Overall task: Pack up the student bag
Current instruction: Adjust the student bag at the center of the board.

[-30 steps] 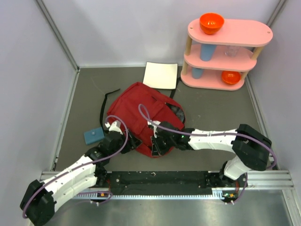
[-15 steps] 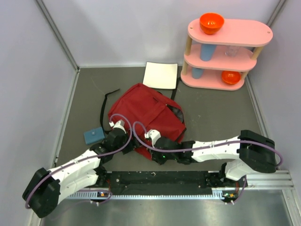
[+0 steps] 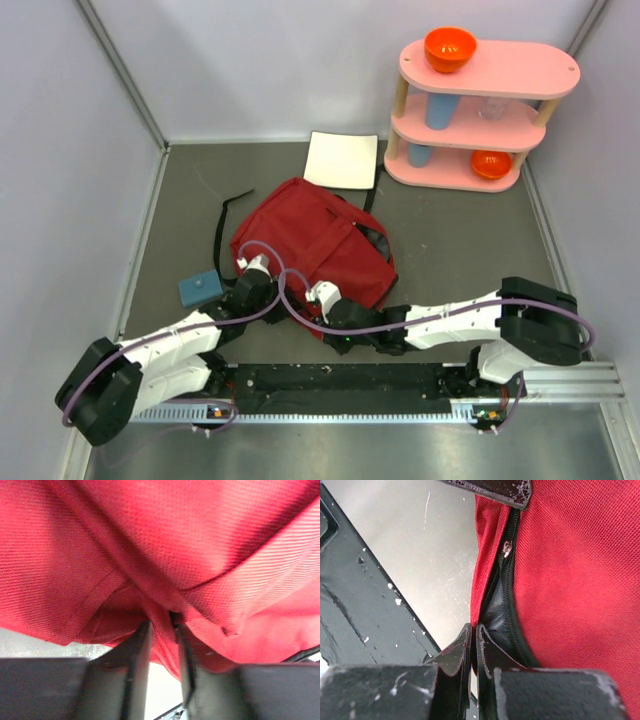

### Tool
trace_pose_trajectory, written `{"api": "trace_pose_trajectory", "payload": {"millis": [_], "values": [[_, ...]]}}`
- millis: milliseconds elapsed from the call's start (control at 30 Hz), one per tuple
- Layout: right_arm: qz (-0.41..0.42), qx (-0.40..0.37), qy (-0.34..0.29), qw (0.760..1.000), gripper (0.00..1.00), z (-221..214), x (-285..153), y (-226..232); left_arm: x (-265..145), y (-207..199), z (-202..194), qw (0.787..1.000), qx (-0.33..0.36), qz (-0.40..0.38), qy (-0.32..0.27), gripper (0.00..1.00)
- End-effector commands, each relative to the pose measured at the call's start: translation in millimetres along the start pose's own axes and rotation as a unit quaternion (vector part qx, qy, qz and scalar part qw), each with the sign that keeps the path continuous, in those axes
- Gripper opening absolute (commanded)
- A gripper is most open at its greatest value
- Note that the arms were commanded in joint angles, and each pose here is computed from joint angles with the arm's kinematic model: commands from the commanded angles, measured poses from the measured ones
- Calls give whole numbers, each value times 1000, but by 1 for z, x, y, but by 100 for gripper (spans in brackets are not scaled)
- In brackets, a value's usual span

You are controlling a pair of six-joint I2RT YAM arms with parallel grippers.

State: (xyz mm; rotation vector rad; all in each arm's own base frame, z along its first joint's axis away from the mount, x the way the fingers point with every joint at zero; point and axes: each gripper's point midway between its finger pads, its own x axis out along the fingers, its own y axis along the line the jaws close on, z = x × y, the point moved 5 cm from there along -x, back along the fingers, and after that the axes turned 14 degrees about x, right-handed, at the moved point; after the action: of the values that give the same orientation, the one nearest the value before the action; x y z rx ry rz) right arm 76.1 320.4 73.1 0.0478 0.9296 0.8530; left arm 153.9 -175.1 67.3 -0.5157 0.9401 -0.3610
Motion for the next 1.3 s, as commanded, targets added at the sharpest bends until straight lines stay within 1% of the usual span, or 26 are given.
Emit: {"api": "trace_pose_trajectory", "payload": {"millis": [0, 33, 67, 100, 133, 167, 267, 400, 467, 500, 567, 600, 667, 767, 800, 833, 867, 967, 1033, 1133, 1167, 1200, 1267], "values": [[41, -19, 31, 999, 0, -14, -1, 16, 4, -16, 13, 999, 3, -35, -19, 24], [38, -16, 30, 999, 0, -15, -1, 15, 4, -17, 13, 999, 4, -36, -18, 19], [37, -14, 31, 999, 0, -16, -1, 13, 5, -17, 13, 999, 5, -36, -17, 11], [38, -14, 29, 999, 0, -16, -1, 14, 6, -16, 13, 999, 5, -33, -16, 9], [30, -8, 26, 999, 0, -15, -1, 12, 6, -16, 12, 999, 6, -33, -12, 1], [27, -9, 25, 999, 0, -15, -1, 11, 6, -16, 11, 999, 9, -31, -10, 0], [12, 1, 13, 1000, 0, -12, -2, 8, 5, -17, 11, 999, 19, -35, -5, 0], [0, 15, -12, 1000, 1, -1, -6, 7, 1, -16, 12, 999, 24, -37, -19, 0], [9, 24, -28, 999, 4, 10, -13, 11, -2, -14, 13, 998, 27, -41, -34, 0], [12, 28, -33, 999, 9, 14, -15, 11, -3, -14, 14, 998, 29, -44, -40, 0], [21, 37, -48, 998, 12, 24, -22, 12, -7, -12, 15, 997, 29, -47, -59, 0], [25, 42, -51, 997, 15, 27, -25, 11, -9, -12, 16, 996, 30, -50, -65, 0], [25, 55, -61, 996, 17, 36, -30, 6, -12, -10, 17, 995, 33, -52, -81, 0], [38, 68, -93, 993, 20, 56, -47, 6, -15, -7, 18, 993, 35, -52, -96, 0], [44, 71, -108, 991, 24, 64, -54, 7, -16, -7, 18, 993, 36, -54, -98, 0], [44, 76, -117, 989, 31, 69, -57, 6, -16, -6, 17, 993, 39, -54, -99, 0], [38, 85, -123, 988, 32, 75, -58, 0, -17, -6, 17, 993, 40, -56, -99, 0], [30, 95, -117, 988, 32, 85, -52, -10, -17, -6, 18, 992, 44, -58, -104, 0], [35, 88, -93, 991, 32, 84, -41, -8, -18, -9, 20, 991, 50, -64, -110, 0], [36, 90, -48, 994, 32, 72, -29, -7, -19, -11, 21, 990, 52, -69, -114, 0], [32, 95, -42, 994, 31, 70, -28, -8, -20, -10, 21, 990, 50, -67, -114, 0], [47, 100, -22, 994, 31, 62, -26, -5, -20, -11, 22, 990, 50, -68, -115, 0], [62, 103, -11, 993, 31, 54, -26, -4, -20, -10, 21, 990, 48, -69, -115, 0]]}}
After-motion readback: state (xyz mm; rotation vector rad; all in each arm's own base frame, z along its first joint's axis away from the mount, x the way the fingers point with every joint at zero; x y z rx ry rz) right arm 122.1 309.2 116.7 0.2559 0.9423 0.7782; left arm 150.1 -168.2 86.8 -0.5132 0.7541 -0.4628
